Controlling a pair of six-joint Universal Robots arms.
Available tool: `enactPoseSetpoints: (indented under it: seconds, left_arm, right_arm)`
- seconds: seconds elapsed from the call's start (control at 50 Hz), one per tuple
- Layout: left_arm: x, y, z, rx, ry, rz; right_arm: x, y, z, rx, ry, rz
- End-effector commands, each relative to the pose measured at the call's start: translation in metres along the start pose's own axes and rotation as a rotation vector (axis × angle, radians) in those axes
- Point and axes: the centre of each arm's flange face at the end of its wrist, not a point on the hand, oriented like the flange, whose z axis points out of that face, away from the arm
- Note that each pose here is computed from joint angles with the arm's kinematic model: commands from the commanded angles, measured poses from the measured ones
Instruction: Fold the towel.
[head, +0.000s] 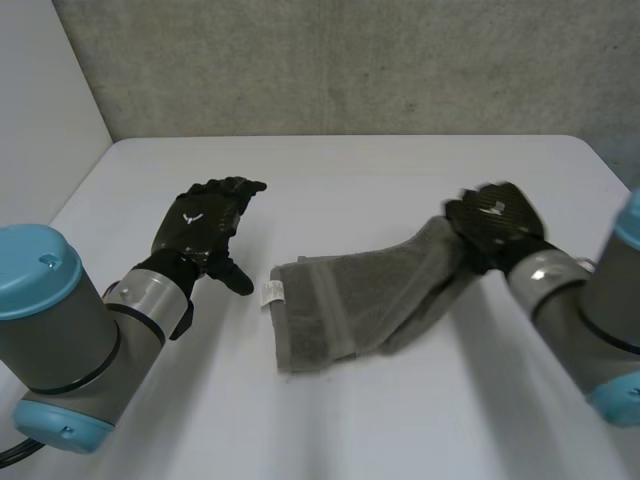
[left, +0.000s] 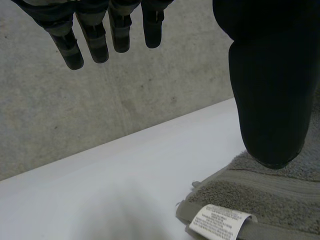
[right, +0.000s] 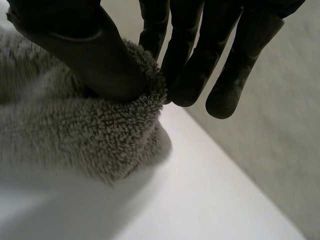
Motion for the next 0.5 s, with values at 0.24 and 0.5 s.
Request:
enactPoseSetpoints:
  seconds: [0.24,0.5]
  left_arm:
    - [-0.023,-0.012,-0.001,0.035,-0.143,-0.004]
    - [-0.016,-0.023,0.003,0.074,-0.12,-0.001]
  right_arm:
    - [-0.188,-0.016,-0.022,0.111,-0.497,-0.346]
    - [-0.128,-0.04,-0.028,0.019,-0.277,-0.081]
